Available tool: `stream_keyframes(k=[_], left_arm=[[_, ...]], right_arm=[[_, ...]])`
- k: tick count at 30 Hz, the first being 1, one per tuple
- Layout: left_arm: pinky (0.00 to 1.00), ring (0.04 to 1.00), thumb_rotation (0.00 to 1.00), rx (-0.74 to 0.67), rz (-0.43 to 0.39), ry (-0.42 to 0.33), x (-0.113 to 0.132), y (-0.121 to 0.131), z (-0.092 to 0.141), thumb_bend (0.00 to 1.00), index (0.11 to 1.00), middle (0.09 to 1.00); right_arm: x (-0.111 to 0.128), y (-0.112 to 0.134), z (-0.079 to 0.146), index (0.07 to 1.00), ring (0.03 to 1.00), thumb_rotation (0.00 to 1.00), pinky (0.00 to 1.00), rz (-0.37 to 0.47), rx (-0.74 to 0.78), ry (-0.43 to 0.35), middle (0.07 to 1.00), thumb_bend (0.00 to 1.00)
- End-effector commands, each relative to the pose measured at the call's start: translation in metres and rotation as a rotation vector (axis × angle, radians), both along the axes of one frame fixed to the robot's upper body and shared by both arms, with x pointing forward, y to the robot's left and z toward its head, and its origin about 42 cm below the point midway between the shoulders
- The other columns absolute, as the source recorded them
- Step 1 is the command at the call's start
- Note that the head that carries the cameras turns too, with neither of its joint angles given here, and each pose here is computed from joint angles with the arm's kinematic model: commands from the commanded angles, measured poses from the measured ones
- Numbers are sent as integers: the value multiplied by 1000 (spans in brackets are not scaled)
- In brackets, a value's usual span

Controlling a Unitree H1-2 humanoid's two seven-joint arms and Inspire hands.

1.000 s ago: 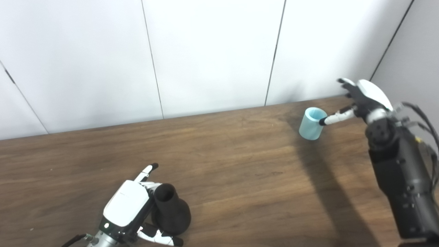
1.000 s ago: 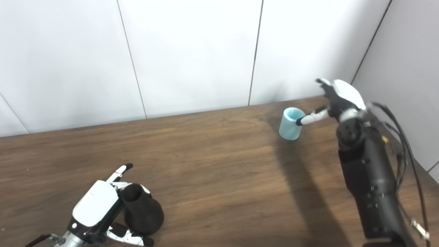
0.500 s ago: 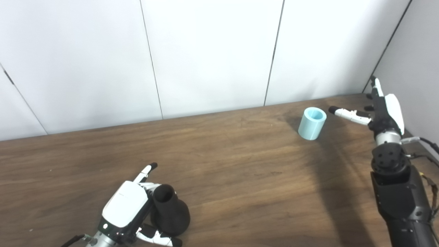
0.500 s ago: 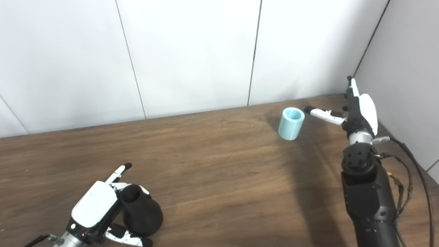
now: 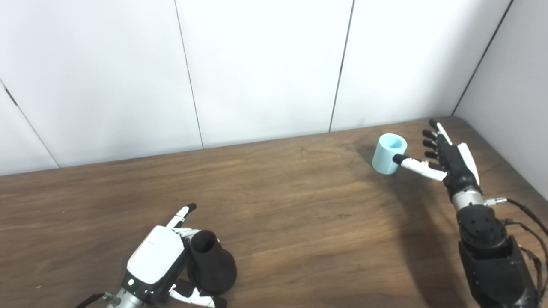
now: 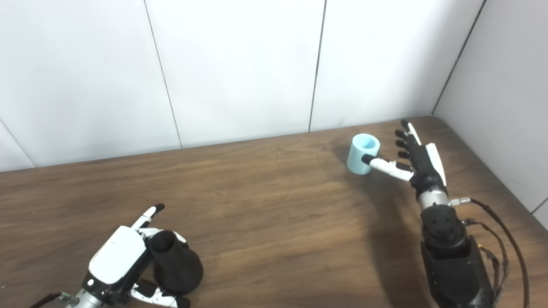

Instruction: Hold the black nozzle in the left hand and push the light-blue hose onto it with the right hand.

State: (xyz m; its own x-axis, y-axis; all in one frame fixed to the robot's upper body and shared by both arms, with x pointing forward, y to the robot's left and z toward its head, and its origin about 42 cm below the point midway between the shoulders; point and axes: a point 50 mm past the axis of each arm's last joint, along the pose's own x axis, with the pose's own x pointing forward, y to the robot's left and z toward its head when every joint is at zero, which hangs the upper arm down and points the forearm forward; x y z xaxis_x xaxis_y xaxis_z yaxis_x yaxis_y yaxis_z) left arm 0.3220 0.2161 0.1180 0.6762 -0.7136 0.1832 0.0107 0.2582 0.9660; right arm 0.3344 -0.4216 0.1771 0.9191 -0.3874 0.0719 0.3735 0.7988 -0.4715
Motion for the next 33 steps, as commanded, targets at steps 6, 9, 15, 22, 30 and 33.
stream_keyframes(k=[6, 9, 15, 22, 30, 33], left_arm=[[953, 535, 0, 150, -35, 148, -26, 10, -41, 524, 492, 480], [960, 540, 0, 157, -33, 153, -26, 10, -40, 524, 490, 481], [954, 538, 0, 139, -27, 151, -26, 13, -41, 524, 495, 477], [957, 541, 0, 152, -27, 155, -26, 15, -40, 524, 494, 479], [935, 534, 0, 135, -27, 159, -28, 16, -39, 524, 494, 478], [931, 536, 0, 140, -27, 162, -29, 16, -38, 524, 494, 478]], right_arm=[[10, -5, -9, 915, 804, 458, 746, 9, -6, -104, 855, 1000], [13, -3, -14, 916, 820, 428, 759, 3, 6, -106, 866, 1000], [19, -2, -21, 922, 849, 425, 797, -5, 46, -101, 887, 1000], [29, 6, -27, 926, 864, 354, 810, 12, 155, -121, 894, 1000], [38, 15, -27, 927, 867, 324, 811, 19, 194, -112, 899, 1000], [42, 18, -27, 918, 856, 345, 792, 32, 174, -105, 888, 1000]])
